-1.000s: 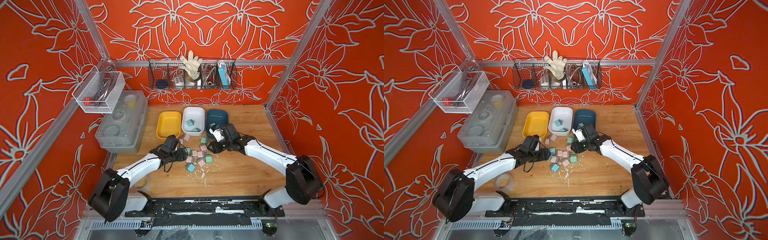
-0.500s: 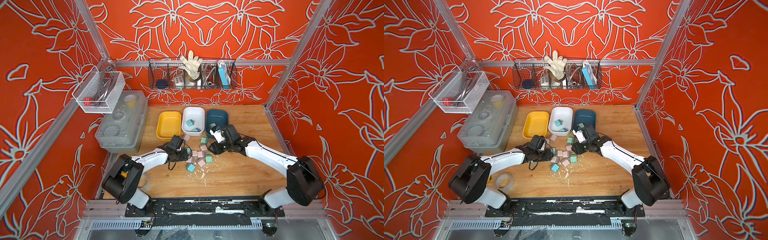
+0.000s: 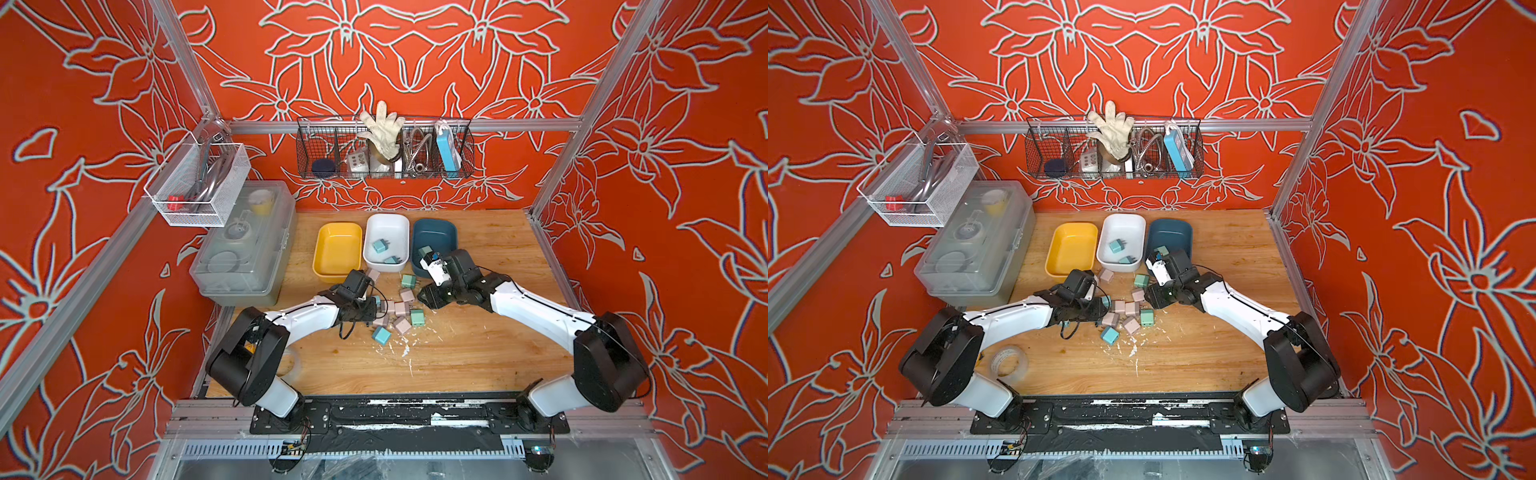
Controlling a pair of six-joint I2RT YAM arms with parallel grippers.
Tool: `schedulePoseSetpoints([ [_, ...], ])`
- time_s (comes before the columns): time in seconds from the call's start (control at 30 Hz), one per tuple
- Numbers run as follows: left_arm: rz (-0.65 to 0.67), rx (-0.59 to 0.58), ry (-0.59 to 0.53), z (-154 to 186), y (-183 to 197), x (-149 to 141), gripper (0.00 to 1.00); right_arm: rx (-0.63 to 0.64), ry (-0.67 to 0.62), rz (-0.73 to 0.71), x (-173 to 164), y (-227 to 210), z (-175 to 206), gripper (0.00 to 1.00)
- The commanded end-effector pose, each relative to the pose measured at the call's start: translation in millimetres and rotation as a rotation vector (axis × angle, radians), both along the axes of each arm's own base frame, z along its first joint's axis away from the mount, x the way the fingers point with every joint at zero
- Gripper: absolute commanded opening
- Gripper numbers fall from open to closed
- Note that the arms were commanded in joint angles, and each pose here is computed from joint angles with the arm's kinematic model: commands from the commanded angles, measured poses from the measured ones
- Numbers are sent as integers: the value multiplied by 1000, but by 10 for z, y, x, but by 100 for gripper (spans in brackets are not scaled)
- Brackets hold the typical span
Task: Place the plugs by color into the storage box
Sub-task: Pick up the plug from the center of the board.
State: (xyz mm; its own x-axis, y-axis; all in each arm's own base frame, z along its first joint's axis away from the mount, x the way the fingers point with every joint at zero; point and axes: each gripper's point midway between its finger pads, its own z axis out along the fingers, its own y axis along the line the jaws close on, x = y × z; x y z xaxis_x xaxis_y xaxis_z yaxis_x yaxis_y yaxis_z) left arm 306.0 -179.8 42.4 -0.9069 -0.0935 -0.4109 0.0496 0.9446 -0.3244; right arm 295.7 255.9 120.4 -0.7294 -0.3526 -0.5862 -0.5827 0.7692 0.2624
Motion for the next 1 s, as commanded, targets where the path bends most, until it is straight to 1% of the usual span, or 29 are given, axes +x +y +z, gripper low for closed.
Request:
schedulePoseSetpoints([
  [0.0, 0, 41, 6, 1, 75, -73, 29, -12, -13, 0, -35, -30, 0, 55],
  [0.07, 1, 41, 4, 9, 79, -83, 25, -13, -18, -2, -27, -34, 5, 55],
  [0.2, 9, 44, 0, 32, 98, -88, 23, -10, -19, -3, -28, -34, 6, 55],
  [0.3, 15, 45, -17, 85, 117, -82, 19, -10, -20, -4, -26, -34, 0, 55],
  [0.37, 19, 46, -33, 134, 129, -72, 14, -12, -19, -5, -20, -33, -10, 55],
  [0.43, 25, 47, -51, 194, 146, -62, 13, -12, -15, -1, -24, -22, -20, 55],
  [0.57, 38, 42, -93, 325, 166, -27, 0, -25, -26, -6, -22, -57, -4, 55],
  [0.63, 39, 21, -107, 432, 135, -9, 0, -26, -46, -15, -12, -79, 20, 55],
  [0.73, 43, -13, -132, 627, 105, 2, 0, 9, -60, -18, 4, -43, 50, 55],
  [0.83, 39, -42, -189, 845, 88, 31, 0, 43, -48, 1, -16, 23, 60, 55],
  [0.97, 21, -50, -256, 1125, 39, 155, 0, 37, -56, -6, -10, 5, 56, 55],
])
